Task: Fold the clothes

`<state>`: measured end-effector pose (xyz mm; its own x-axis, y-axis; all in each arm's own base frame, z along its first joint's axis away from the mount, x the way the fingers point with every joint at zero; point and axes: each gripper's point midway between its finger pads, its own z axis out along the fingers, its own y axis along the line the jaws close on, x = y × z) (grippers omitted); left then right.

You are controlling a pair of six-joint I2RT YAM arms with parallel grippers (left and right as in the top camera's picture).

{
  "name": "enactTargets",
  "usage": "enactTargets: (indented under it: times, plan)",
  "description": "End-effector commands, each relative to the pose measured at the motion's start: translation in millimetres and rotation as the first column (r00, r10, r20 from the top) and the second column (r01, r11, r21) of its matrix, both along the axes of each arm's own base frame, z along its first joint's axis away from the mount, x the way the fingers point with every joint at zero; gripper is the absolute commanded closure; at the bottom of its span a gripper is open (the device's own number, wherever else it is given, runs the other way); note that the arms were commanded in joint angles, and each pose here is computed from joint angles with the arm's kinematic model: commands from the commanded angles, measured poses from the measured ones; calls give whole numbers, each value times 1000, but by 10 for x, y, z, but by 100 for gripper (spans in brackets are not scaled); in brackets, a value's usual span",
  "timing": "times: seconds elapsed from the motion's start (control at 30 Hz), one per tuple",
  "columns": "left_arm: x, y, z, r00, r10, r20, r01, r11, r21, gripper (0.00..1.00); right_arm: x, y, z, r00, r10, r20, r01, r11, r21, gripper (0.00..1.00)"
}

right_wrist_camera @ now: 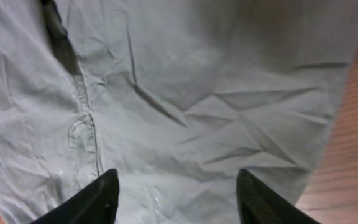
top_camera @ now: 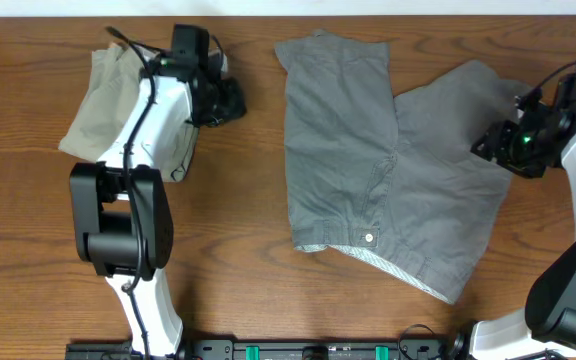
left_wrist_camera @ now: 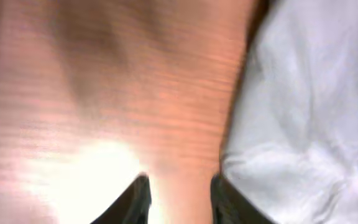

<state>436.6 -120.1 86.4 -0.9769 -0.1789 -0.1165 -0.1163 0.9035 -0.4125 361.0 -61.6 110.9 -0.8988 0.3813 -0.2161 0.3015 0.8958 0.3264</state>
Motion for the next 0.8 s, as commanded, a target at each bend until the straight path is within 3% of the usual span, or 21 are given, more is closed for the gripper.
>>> enactTargets:
  times: [0.0,0.17,0.3,0.33,0.47,0.57,0.63,0.77]
  plan:
    - [-389,-247,41,983,-157,-91,154,987,-34,64,53,84,36,999,37,27,-37,999,-8,39]
    - [-981,-558,-108,916,-328,-231,330,944,-33,64,158,208,19,996,68,52,-68,998,-6,52]
    - [-1369,-780,-291,858,-413,-306,435,900,5,82,108,421,-101,995,100,-6,-100,995,30,70]
    - [-1464,-823,-333,844,-427,-325,454,891,10,86,81,487,-153,993,116,-30,-115,993,40,72]
    - [-1761,-942,-521,799,-474,-369,515,857,14,88,24,637,-334,983,155,-94,-150,987,60,74]
    - [-1903,-978,-709,774,-517,-367,565,825,29,89,23,690,-446,978,170,-120,-162,984,69,77]
    - [-1924,-882,-834,763,-531,-370,602,792,104,88,31,711,-488,976,175,-126,-167,983,71,78]
    - [-1714,-757,-945,787,-528,-321,608,754,251,88,42,707,-491,977,175,-123,-168,983,70,79]
